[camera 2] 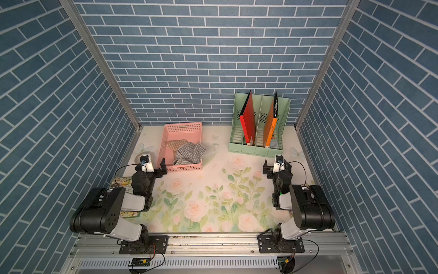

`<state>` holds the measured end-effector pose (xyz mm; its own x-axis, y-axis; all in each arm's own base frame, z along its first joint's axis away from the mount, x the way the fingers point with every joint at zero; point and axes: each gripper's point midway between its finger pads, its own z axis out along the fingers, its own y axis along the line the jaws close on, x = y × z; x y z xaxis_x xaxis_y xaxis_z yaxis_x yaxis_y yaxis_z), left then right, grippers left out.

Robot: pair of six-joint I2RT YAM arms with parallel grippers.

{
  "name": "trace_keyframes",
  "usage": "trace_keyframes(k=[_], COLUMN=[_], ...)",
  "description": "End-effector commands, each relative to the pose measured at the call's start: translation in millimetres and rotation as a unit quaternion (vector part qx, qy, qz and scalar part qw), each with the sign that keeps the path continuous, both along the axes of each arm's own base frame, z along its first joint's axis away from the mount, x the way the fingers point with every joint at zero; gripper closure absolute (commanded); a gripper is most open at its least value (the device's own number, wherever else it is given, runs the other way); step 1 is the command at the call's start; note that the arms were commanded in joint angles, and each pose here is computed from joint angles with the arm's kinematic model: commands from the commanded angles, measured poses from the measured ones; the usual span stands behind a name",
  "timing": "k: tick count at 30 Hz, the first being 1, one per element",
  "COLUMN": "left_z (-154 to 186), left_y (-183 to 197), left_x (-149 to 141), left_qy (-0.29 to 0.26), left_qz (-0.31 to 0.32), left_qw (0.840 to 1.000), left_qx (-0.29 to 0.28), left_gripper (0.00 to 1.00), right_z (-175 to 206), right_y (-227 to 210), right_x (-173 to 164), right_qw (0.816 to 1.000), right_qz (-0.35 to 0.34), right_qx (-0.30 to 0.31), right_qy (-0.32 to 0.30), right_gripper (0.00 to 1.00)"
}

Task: Fold the square dishcloth
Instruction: Pick up the cleaning item from the bin.

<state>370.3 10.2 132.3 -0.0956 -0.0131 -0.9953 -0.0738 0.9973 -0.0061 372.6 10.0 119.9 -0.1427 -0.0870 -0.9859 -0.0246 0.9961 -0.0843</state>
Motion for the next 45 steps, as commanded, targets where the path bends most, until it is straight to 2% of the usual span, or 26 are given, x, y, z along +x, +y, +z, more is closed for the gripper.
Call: trace_keyframes(k=[1,15,17,20,22,23,25,26,28,30,32,36,39,42,45], left_z=[1,6,18,53,63,57,52,46,37,26,16,-11,-33,-51,-57], left_y=[-5,-7,-10,-21,-34,-39,-48,-54,-64,-79,-96,-128,-150,-167,-177], left_x=[0,5,21,43,51,51,52,51,52,55,62,83,96,105,111], left_qy=[-0.002,0.004,0.047,0.105,0.153,0.191,0.23,0.247,0.267,0.288,0.306,0.336,0.361,0.378,0.379], left_qz=[-0.012,-0.02,-0.037,-0.077,-0.124,-0.142,-0.178,-0.199,-0.226,-0.248,-0.263,-0.28,-0.295,-0.315,-0.327], left_qw=[1.0,1.0,0.998,0.991,0.979,0.97,0.955,0.946,0.935,0.923,0.912,0.892,0.875,0.862,0.858], left_qx=[0.005,0.007,0.004,0.028,0.047,0.05,0.06,0.061,0.06,0.064,0.077,0.11,0.13,0.124,0.114], left_gripper=[0.0,0.0,0.0,0.0,0.0,0.0,0.0,0.0,0.0,0.0,0.0,0.0,0.0,0.0,0.05], right_z=[6,11,19,53,87,103,129,130,133,124,118,107,91,75,61], right_y=[-2,-3,1,43,75,85,84,86,98,105,124,168,185,197,207], right_x=[1,4,18,34,35,32,26,22,19,29,36,25,17,9,3], right_qw=[1.0,1.0,0.997,0.997,0.998,0.995,0.978,0.969,0.968,0.969,0.973,0.983,0.98,0.978,0.975], right_qz=[-0.007,-0.02,-0.054,-0.009,0.057,0.081,0.068,0.068,0.105,0.097,0.1,0.099,0.108,0.118,0.126], right_qx=[0.001,-0.008,-0.045,-0.06,0.0,0.052,0.196,0.235,0.225,0.214,0.172,0.087,0.071,0.055,0.037], right_qy=[-0.012,-0.01,0.024,0.052,0.041,0.025,0.0,0.023,0.03,0.075,0.114,0.131,0.148,0.163,0.178], right_gripper=[0.0,0.0,0.0,0.0,0.0,0.0,0.0,0.01,0.0,0.01,0.01,0.0,0.0,0.01,0.0])
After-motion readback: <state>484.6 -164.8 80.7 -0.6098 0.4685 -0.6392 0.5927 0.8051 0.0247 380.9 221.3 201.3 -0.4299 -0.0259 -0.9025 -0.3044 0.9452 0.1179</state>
